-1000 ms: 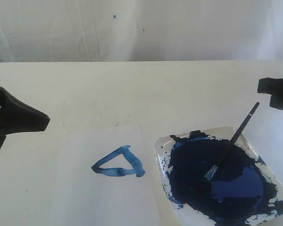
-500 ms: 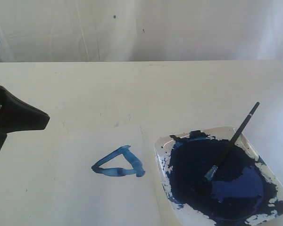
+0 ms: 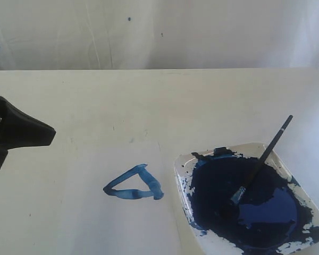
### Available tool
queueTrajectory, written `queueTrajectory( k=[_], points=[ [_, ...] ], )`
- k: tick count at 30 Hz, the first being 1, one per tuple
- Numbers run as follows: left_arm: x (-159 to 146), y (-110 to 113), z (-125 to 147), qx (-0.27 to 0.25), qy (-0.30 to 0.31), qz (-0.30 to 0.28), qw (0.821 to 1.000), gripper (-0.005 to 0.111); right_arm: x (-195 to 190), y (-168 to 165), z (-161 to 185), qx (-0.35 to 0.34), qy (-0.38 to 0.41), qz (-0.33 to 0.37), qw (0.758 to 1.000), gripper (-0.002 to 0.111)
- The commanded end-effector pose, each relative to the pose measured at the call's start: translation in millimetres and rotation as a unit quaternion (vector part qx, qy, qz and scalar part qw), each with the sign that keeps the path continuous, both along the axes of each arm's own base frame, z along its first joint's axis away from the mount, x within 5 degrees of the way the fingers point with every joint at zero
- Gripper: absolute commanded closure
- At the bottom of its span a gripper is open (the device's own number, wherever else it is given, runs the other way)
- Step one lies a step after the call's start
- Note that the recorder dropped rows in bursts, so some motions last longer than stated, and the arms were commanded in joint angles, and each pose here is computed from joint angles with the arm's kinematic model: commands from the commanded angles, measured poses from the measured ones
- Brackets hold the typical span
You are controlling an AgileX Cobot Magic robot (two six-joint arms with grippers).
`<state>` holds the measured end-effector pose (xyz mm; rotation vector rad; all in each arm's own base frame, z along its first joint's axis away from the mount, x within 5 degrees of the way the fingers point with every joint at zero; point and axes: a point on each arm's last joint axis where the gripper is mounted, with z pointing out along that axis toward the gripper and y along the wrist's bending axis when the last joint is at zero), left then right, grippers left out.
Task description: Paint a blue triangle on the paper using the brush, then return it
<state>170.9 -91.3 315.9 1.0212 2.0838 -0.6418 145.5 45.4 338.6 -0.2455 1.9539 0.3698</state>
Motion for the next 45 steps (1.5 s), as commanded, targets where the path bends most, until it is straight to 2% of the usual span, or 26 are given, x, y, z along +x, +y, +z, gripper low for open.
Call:
queueTrajectory(
  k=[1,5,12,35,36,40,43,45],
  points=[
    [-2.4,-1.1,0.0,-0.009,0.006,-0.003,1.000,0.107,-16.3,1.2,9.8,0.002,-0.041,0.015,0.999,0.108],
    [-2.4,-1.1,0.0,-0.009,0.006,-0.003,1.000,0.107,-46.8,4.3,23.9,0.017,-0.097,0.058,0.993,0.108],
    [-2.4,-1.1,0.0,-0.009,0.006,-0.003,1.000,0.107,-74.0,-3.4,34.8,0.031,-0.152,0.061,0.986,0.108],
    [-2.2,-1.1,0.1,-0.009,0.005,-0.002,1.000,0.107,-79.6,-5.1,36.6,0.034,-0.163,0.061,0.984,0.108],
    [-2.2,-1.1,0.1,-0.009,0.005,-0.002,1.000,0.107,-79.3,-5.7,36.3,0.026,-0.165,0.059,0.984,0.108],
    [-2.2,-1.1,0.1,-0.009,0.005,-0.002,1.000,0.107,-75.6,-14.3,31.0,-0.096,-0.181,0.038,0.978,0.108],
    [-2.2,-1.1,0.1,-0.009,0.005,-0.002,1.000,0.107,-74.1,-18.5,30.3,-0.140,-0.189,0.025,0.972,0.108],
    [-2.2,-1.1,0.1,-0.009,0.005,-0.002,1.000,0.107,-75.6,-19.6,30.8,-0.145,-0.194,0.023,0.970,0.108]
  ],
)
